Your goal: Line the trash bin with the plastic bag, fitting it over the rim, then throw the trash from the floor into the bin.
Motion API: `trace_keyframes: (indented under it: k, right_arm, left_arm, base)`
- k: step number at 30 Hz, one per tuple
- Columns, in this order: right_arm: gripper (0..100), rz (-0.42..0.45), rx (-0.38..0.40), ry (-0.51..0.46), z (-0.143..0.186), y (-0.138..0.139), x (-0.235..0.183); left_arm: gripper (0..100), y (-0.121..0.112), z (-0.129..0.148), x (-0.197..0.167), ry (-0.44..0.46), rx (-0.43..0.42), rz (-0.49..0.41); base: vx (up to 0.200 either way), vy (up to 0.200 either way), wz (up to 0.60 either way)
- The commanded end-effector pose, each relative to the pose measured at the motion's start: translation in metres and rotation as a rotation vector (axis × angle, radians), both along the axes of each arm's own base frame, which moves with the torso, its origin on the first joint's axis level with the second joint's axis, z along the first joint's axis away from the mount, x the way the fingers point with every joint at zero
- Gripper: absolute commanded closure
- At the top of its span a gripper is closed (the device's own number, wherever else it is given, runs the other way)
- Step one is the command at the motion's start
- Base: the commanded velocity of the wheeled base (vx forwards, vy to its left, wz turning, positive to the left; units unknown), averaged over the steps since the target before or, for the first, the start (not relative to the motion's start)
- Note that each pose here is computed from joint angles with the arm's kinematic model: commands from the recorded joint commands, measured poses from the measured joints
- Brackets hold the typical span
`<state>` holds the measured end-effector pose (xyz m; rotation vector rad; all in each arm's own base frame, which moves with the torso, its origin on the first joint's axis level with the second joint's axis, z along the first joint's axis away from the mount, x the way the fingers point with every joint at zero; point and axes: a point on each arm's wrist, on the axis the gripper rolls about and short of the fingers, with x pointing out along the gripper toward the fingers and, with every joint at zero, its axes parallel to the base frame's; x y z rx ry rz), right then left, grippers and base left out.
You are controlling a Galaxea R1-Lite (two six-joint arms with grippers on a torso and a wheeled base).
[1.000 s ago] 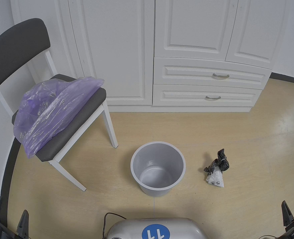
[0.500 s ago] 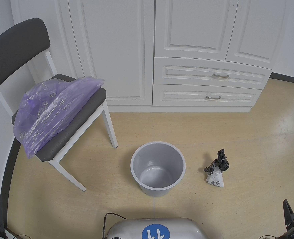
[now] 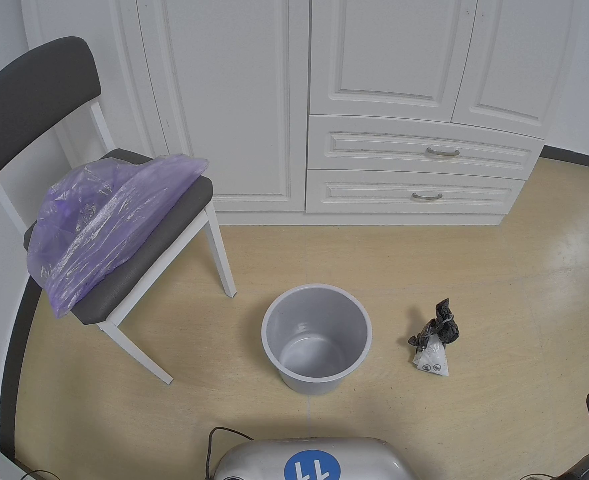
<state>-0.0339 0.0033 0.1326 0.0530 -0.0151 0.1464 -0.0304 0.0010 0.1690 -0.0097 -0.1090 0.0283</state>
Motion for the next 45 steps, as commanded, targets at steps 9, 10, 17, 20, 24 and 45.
trace_keyframes:
  k: [9,10,17,20,24,45]
  right_arm:
    - [0,0.045,-0.109,0.272,0.091,0.000,0.122]
    - [0,0.045,-0.109,0.272,0.091,0.000,0.122]
    - [0,0.047,-0.103,0.268,0.091,0.001,0.145]
    - [0,0.049,-0.101,0.287,0.089,0.001,0.150]
    - [0,0.066,-0.102,0.291,0.089,0.003,0.151]
    - [0,0.070,-0.102,0.273,0.092,0.003,0.151]
  left_arm:
    - [0,0.002,0.032,0.142,0.630,0.205,0.090]
    - [0,0.002,0.032,0.142,0.630,0.205,0.090]
    - [0,0.001,0.021,0.200,0.728,0.275,0.094]
    - [0,-0.004,0.017,0.226,0.732,0.329,0.077]
    - [0,-0.017,0.017,0.255,0.700,0.352,0.055]
    - [0,-0.045,0.004,0.340,0.709,0.504,0.143]
  base:
    - [0.000,0.000,0.00]
    - [0.000,0.000,0.00]
    - [0.000,0.000,0.00]
    - [0.000,0.000,0.00]
    - [0.000,0.000,0.00]
    - [0.000,0.000,0.00]
